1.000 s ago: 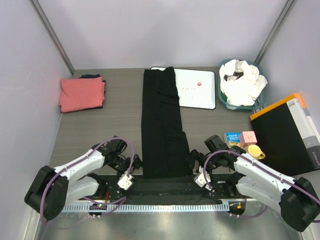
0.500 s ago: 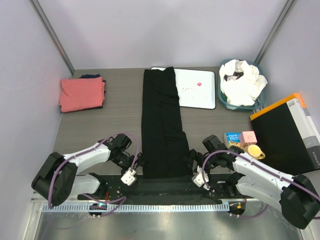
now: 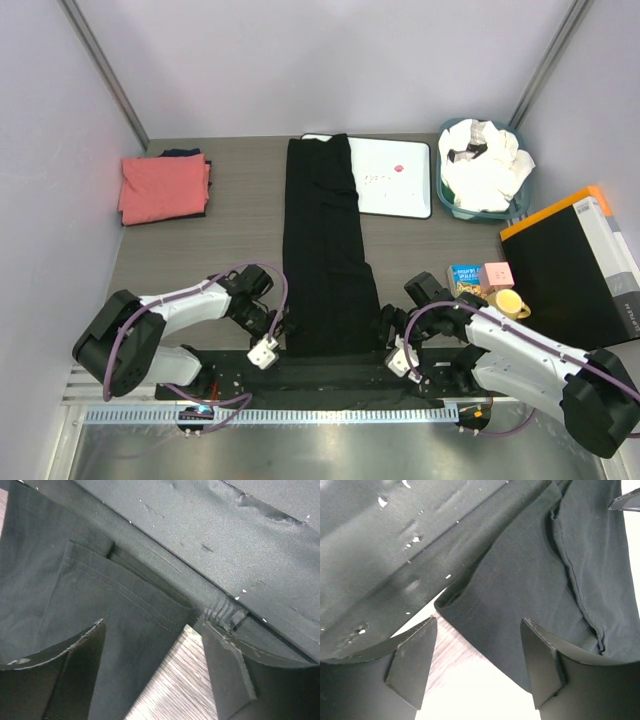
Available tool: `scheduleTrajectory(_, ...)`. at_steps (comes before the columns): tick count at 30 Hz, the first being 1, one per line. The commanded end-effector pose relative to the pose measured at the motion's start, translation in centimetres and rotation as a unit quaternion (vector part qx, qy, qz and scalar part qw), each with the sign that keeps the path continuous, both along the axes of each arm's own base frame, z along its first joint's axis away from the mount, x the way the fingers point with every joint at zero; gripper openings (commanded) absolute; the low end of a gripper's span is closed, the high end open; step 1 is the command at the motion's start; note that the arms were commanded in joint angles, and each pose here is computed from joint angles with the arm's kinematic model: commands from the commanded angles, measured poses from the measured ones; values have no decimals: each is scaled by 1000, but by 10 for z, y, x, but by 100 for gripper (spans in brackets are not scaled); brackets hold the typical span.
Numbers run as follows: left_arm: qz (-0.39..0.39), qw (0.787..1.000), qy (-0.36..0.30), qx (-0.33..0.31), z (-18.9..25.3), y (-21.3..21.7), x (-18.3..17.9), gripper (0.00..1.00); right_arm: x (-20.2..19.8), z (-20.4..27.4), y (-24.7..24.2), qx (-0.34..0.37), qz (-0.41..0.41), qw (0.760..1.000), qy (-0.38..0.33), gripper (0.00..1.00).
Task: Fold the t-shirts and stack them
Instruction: Grab the bottom of the folded rectangular tshirt with both arms
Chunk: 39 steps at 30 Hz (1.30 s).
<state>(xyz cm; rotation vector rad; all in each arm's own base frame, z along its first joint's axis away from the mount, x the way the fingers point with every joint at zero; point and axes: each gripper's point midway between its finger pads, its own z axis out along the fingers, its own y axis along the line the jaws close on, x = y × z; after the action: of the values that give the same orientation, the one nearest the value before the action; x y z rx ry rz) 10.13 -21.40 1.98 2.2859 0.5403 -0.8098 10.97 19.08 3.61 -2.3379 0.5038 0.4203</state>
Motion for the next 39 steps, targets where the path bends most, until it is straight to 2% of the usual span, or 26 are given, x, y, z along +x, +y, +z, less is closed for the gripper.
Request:
scheduleTrajectory(1,-98,975,-167,-106,23,-30,29,74,-17,-7,-5,-8,6,999,33,72)
scheduleTrajectory(8,-107,977,-157,-99,17,-33,22,60,-18,-8,-3,-7,8,999,39,68)
scheduleTrajectory(11,-103,978,-155,-93,16,-34,23,57,-17,-9,1,-4,9,999,39,62)
scheduleTrajectory(16,-101,978,-156,-91,17,-34,24,52,-15,-11,6,-5,8,999,38,46)
scheduleTrajectory(17,-99,979,-154,-90,16,-33,23,51,-15,-11,7,-5,9,999,39,39)
scheduleTrajectory(20,-95,980,-153,-83,15,-32,24,33,-13,-10,10,-6,8,999,38,29)
scheduleTrajectory(21,-93,980,-154,-81,16,-31,24,16,-13,-11,9,-9,5,999,39,26)
scheduleTrajectory(22,-86,982,-151,-79,16,-31,25,3,-12,-10,10,-8,5,999,39,20)
scheduleTrajectory(23,-82,983,-147,-77,17,-30,24,0,-11,-7,11,-6,1,999,40,1)
scheduleTrajectory(31,-23,985,-143,-94,50,-26,21,0,-10,22,12,7,-24,999,44,1)
scheduleTrajectory(39,-33,985,-114,-122,82,-4,-25,0,-33,44,6,25,-7,998,58,1)
